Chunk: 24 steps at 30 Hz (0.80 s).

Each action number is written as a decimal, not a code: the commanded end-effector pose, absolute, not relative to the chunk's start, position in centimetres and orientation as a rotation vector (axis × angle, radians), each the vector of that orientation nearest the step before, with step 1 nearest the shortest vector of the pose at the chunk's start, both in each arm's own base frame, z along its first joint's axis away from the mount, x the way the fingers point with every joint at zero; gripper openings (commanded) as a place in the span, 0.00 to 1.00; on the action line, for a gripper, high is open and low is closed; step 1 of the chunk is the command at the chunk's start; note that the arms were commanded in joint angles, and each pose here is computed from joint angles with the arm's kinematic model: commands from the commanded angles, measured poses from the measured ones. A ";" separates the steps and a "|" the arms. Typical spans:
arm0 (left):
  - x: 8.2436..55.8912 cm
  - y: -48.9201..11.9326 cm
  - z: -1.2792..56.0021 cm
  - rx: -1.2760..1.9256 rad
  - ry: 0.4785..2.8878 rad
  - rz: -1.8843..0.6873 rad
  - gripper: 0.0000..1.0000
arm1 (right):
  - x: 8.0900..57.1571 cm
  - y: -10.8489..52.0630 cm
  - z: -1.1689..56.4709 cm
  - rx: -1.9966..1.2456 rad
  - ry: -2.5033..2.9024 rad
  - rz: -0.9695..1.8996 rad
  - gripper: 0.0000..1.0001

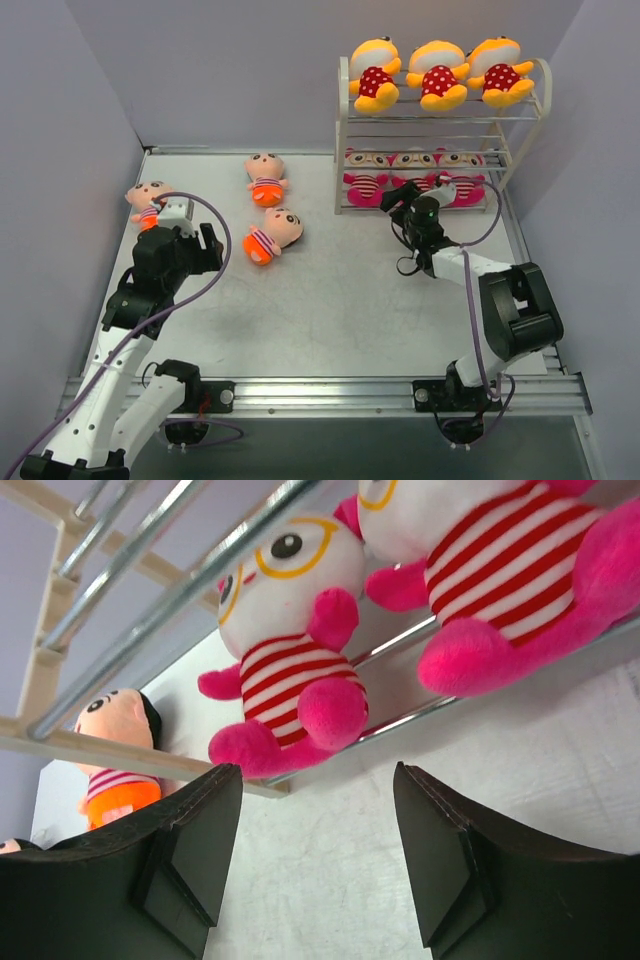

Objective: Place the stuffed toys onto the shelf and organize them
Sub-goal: Place the stuffed toy onto shelf

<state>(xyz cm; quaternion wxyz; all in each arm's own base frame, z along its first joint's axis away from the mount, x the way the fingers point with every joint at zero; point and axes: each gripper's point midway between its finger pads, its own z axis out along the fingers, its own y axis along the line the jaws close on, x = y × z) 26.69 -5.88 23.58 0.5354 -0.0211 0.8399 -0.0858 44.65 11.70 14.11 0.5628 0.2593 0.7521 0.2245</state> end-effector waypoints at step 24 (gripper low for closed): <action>26.3 -6.2 24.3 -0.027 1.970 -0.213 0.76 | 50.8 14.9 11.6 0.724 1.706 0.530 0.42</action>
